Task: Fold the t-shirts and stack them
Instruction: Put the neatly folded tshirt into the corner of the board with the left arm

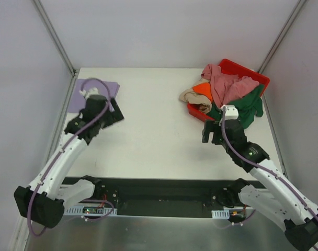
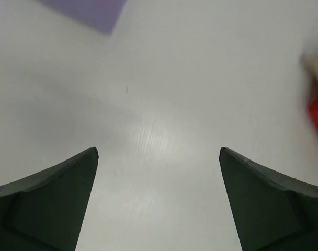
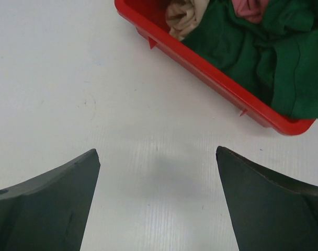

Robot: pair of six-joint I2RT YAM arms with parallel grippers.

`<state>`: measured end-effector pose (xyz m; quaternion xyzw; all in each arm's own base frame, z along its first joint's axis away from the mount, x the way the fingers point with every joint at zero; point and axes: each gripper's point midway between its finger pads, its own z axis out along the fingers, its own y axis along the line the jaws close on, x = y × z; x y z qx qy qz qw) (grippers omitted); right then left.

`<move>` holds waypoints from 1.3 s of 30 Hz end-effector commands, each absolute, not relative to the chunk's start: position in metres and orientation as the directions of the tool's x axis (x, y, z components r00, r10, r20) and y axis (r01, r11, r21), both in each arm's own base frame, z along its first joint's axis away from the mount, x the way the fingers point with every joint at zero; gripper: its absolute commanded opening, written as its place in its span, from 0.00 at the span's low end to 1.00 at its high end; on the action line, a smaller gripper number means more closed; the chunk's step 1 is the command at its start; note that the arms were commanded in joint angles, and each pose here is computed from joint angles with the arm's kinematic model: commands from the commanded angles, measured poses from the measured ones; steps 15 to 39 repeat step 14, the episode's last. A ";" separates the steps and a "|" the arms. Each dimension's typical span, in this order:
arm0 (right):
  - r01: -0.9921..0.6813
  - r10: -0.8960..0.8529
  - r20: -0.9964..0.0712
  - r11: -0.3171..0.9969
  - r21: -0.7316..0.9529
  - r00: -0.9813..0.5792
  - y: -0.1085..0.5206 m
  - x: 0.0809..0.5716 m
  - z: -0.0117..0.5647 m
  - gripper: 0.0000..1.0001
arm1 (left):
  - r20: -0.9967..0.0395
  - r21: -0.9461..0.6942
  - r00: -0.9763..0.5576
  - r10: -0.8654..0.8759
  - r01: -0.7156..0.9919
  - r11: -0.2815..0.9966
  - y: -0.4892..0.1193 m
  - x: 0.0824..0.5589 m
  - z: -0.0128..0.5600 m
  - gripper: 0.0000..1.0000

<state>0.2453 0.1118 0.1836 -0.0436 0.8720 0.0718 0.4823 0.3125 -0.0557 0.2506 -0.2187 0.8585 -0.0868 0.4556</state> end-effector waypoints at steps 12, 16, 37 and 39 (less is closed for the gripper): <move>-0.054 0.223 -0.895 0.963 0.263 -0.387 0.086 0.221 0.152 0.96 | -0.689 -0.445 -0.542 -0.482 -0.210 0.871 -0.079 0.209 0.130 0.99; -0.051 0.224 -0.901 0.964 0.261 -0.372 0.084 0.222 0.154 0.96 | -0.706 -0.440 -0.526 -0.473 -0.197 0.876 -0.077 0.210 0.136 0.99; -0.051 0.224 -0.901 0.964 0.261 -0.372 0.084 0.222 0.154 0.96 | -0.706 -0.440 -0.526 -0.473 -0.197 0.876 -0.077 0.210 0.136 0.99; -0.051 0.224 -0.901 0.964 0.261 -0.372 0.084 0.222 0.154 0.96 | -0.706 -0.440 -0.526 -0.473 -0.197 0.876 -0.077 0.210 0.136 0.99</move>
